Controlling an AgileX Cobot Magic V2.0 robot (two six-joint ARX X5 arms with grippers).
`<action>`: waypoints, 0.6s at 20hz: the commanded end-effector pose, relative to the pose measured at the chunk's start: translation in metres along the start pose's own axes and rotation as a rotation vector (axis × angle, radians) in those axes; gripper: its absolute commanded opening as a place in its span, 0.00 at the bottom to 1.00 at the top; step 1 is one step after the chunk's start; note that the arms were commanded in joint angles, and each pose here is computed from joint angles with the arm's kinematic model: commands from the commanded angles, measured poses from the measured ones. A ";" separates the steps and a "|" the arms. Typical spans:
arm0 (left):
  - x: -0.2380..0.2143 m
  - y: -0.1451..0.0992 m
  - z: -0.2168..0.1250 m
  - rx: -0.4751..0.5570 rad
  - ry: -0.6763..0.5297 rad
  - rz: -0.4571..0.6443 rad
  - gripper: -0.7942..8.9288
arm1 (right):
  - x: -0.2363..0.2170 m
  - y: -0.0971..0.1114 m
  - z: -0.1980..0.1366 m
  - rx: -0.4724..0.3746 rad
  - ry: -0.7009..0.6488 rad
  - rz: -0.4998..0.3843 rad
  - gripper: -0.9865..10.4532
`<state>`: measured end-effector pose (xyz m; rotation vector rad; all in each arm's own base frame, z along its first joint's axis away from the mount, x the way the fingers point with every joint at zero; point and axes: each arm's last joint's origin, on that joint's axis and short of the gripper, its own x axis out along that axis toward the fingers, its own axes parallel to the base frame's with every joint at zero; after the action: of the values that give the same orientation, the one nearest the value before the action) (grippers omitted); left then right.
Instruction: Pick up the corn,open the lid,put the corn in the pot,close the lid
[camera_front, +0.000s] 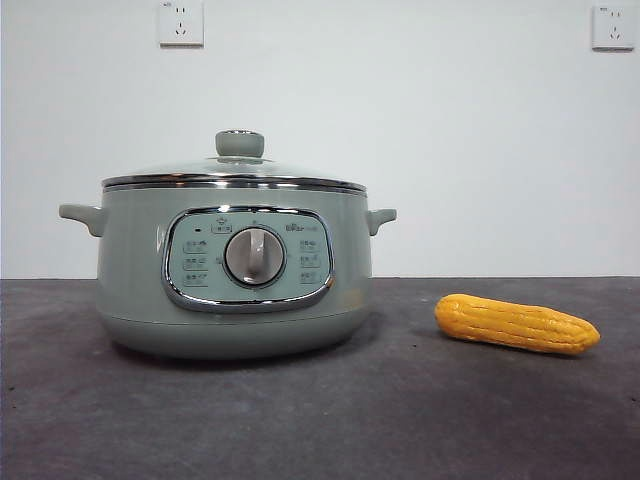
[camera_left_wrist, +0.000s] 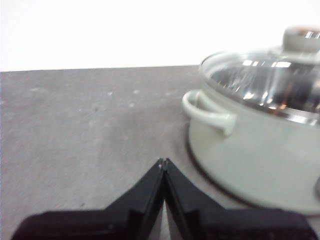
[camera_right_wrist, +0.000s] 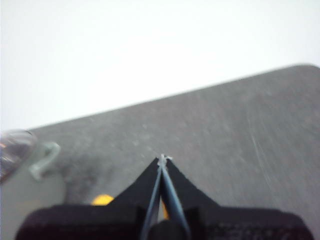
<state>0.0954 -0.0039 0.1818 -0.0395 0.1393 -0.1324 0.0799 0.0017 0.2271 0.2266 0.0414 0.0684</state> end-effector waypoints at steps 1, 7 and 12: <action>-0.002 -0.001 0.011 -0.059 -0.024 -0.035 0.08 | -0.003 0.006 0.019 0.010 -0.006 0.036 0.08; -0.004 -0.007 0.033 -0.096 -0.009 -0.216 0.08 | -0.002 0.015 0.050 0.024 0.151 0.082 0.08; -0.001 -0.013 0.048 -0.175 0.042 -0.405 0.08 | 0.004 0.021 0.064 0.067 0.352 0.133 0.09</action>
<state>0.0993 -0.0142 0.2292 -0.1960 0.1701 -0.4985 0.0860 0.0074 0.2923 0.2708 0.3643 0.2306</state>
